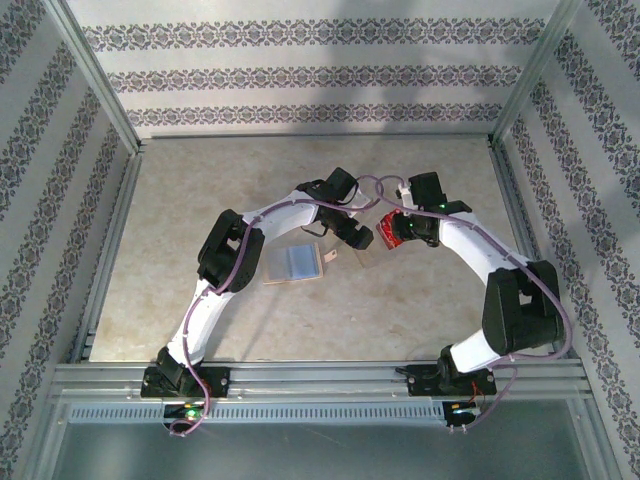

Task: Put the credit cards into the card holder
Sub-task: Pick up the credit card from the storage box.

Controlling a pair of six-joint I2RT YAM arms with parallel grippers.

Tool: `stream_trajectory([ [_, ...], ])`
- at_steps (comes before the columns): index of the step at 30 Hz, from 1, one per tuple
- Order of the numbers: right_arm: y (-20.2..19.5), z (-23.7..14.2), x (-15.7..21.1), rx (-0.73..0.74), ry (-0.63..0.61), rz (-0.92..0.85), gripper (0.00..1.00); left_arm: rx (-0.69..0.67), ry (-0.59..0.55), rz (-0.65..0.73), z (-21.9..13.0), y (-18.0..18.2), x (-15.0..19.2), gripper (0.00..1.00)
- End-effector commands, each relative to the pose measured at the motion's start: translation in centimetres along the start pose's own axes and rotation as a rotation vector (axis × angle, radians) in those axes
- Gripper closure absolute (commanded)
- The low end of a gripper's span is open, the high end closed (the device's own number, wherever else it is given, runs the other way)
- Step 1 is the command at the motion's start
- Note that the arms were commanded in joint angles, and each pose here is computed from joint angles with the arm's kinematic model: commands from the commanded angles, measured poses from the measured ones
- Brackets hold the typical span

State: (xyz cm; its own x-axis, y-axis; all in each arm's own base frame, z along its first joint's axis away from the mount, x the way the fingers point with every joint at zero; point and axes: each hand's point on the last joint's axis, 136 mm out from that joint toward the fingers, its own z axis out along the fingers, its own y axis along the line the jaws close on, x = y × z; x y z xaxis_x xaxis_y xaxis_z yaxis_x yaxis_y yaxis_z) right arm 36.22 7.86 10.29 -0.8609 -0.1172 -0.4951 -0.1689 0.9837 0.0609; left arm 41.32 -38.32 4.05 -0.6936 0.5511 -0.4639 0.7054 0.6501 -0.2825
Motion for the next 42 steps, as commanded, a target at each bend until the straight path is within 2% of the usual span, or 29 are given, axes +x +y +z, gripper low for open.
stream_trajectory([
  [1,-0.3,-1.1,-0.3,0.043,-0.023,-0.018,0.72,-0.073,0.135,0.011,1.3,1.3,4.1,0.06],
  [9,0.5,-1.1,-0.1,0.01,-0.018,-0.028,0.95,-0.072,0.134,0.014,1.1,1.3,4.1,0.06],
  [15,1.6,-3.6,-0.8,-0.036,-0.067,-0.016,0.96,-0.06,0.091,0.022,-1.2,0.5,2.3,0.04],
  [21,2.6,-8.7,-1.7,-0.128,-0.175,0.058,0.96,-0.057,-0.027,0.04,-6.8,-0.7,-1.6,0.01],
  [26,5.1,-11.7,-2.0,-0.32,-0.26,0.166,0.95,-0.056,-0.124,0.04,-12.8,-1.1,-3.2,0.01],
  [30,7.8,-13.8,-3.3,-0.549,-0.375,0.275,0.98,-0.012,-0.195,0.022,-17.3,-1.1,-2.2,0.01],
  [35,10.5,-16.0,-5.9,-0.914,-0.584,0.426,1.0,0.136,-0.356,-0.02,-23.6,-2.0,-0.1,0.0],
  [37,11.5,-16.8,-6.5,-1.018,-0.643,0.453,1.0,0.191,-0.418,-0.071,-25.4,-1.7,0.5,0.01],
  [42,15.2,-17.2,-7.3,-1.164,-0.643,0.41,1.0,0.489,-0.581,-0.231,-29.0,-2.0,0.1,0.08],
])
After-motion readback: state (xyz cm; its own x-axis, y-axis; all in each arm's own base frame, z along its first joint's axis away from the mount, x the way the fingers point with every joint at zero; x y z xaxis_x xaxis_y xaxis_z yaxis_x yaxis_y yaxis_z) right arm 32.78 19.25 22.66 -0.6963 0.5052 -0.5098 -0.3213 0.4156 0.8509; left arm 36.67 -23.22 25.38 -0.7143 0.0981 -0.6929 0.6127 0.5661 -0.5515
